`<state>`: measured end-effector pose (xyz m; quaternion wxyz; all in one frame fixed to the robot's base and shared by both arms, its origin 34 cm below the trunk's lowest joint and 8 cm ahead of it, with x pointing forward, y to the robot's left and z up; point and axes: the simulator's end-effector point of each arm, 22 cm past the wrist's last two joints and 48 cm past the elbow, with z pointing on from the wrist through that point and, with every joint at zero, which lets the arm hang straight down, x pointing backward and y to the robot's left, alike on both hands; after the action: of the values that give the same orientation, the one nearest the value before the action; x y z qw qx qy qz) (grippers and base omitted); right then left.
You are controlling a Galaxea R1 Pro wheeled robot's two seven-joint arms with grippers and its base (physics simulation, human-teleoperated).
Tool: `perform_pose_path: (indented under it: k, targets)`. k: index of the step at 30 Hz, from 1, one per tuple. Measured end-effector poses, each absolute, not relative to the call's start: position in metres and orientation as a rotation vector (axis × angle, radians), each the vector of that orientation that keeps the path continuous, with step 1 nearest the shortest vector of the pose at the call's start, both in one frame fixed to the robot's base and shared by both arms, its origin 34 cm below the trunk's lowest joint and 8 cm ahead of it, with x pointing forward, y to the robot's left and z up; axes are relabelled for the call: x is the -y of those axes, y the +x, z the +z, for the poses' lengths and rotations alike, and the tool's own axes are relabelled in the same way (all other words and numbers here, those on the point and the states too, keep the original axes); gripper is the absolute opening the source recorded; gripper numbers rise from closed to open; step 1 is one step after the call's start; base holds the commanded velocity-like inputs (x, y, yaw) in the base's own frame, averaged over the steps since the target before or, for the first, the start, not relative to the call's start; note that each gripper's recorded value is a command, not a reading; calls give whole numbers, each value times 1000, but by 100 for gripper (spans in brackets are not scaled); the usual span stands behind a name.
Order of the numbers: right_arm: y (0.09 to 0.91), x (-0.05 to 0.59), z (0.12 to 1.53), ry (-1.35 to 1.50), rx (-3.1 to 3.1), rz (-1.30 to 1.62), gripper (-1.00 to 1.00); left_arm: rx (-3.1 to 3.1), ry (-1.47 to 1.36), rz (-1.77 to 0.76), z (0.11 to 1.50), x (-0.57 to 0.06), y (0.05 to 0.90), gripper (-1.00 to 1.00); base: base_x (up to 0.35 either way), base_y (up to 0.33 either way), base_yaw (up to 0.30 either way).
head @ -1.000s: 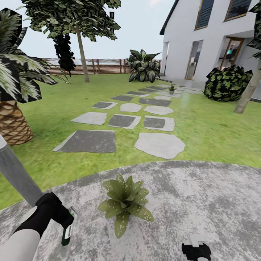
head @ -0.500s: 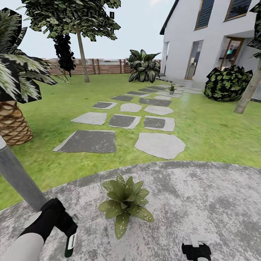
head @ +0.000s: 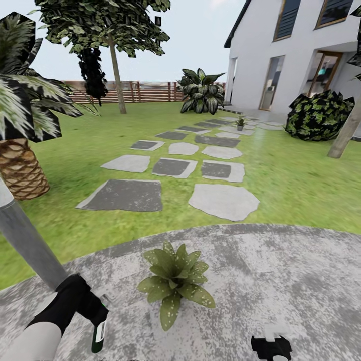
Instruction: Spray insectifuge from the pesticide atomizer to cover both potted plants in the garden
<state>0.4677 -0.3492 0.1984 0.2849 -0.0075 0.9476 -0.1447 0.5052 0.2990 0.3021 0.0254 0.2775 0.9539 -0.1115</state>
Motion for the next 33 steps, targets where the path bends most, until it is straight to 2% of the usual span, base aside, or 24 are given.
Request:
perform_pose_path:
  k: [5,10,17,22,25,33]
  targets:
    - [468,349,198,-20,-2534,-387,100,-2941,896,-380,306,-288,507,-100,0,0,177]
    - [468,349,199,-20,-2534,-388,100,-2928,952,-621,333,-263,502,-100,0,-167,13]
    - [468,349,198,-20,-2535,-387,100,-2946,1074,-392,365,-286,547,-100,-200,-217,108]
    - [468,349,198,-20,-2534,-387,100,-2964,1133,-408,398,-283,562,-100,-197,-215,275]
    - [468,349,198,-20,-2534,-388,100,-2966,1147,-331,407,-292,574,-100,-28,-264,137]
    - [467,351,198,-20,-2535,-390,100,-2916,1254,-246,416,-262,587,-100,-54,-271,8]
